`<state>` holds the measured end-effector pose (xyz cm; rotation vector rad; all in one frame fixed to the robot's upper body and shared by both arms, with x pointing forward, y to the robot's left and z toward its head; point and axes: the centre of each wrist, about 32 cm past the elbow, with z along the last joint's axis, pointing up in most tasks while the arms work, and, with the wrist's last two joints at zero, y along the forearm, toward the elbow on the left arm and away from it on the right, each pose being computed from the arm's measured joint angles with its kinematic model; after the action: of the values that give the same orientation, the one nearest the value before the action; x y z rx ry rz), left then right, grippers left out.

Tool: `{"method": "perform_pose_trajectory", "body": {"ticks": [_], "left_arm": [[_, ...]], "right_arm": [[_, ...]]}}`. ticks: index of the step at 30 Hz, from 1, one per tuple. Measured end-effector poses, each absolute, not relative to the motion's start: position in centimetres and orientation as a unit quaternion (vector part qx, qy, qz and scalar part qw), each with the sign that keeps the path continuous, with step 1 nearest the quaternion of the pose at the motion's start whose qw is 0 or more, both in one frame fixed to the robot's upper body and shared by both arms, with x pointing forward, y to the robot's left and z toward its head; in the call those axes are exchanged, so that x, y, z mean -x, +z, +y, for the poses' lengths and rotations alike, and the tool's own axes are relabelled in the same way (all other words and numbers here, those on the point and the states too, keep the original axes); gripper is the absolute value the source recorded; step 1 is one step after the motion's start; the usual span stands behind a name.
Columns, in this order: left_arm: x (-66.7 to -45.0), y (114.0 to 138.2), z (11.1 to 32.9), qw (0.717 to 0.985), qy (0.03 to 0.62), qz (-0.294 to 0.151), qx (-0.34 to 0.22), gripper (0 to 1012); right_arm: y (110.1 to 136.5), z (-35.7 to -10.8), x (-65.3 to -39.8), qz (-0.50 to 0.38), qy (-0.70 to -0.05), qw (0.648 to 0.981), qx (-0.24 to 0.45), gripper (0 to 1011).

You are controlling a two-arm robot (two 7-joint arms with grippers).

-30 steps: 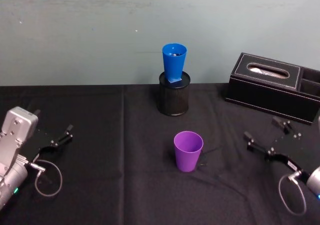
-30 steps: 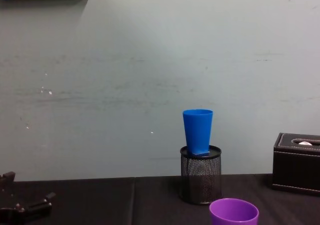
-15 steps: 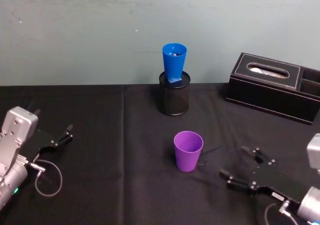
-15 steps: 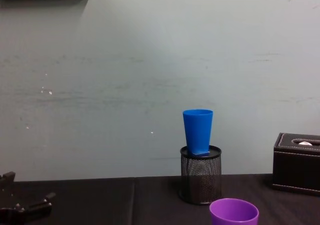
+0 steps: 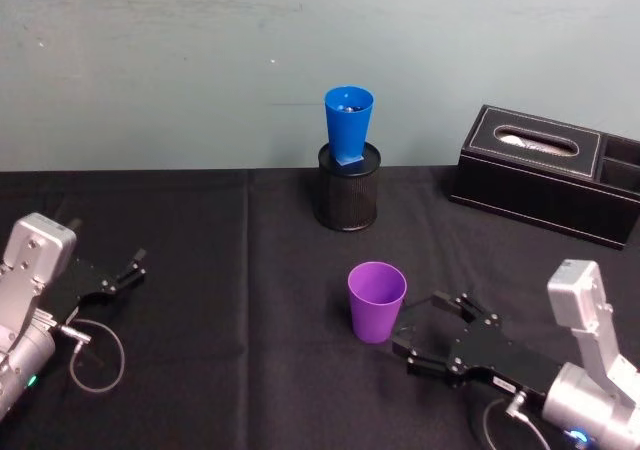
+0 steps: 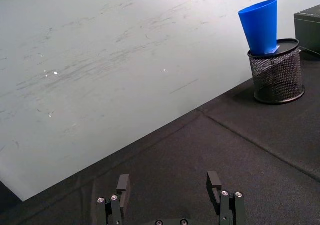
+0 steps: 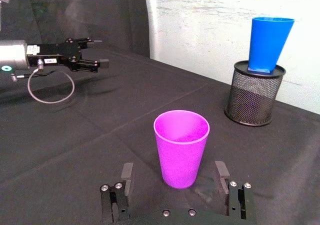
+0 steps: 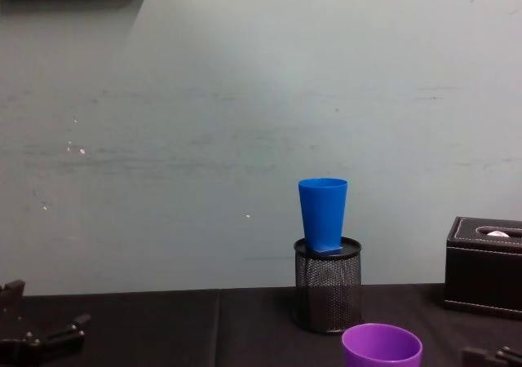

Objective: Pick up one cup with a gripper and tap it against the other cup.

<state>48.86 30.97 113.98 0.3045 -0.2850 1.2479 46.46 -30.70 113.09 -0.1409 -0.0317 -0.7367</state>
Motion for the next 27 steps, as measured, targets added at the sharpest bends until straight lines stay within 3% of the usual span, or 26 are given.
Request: {"method": "perform_pose_trajectory", "body": {"ticks": [27], "left_arm": [[-48.9,114.0,31.0,0.791,0.58,-0.132,-0.141,1000]], "right_arm": [[112.7,-27.2,-50.4,0.001,-0.359,0.931,0.061,1003]]}}
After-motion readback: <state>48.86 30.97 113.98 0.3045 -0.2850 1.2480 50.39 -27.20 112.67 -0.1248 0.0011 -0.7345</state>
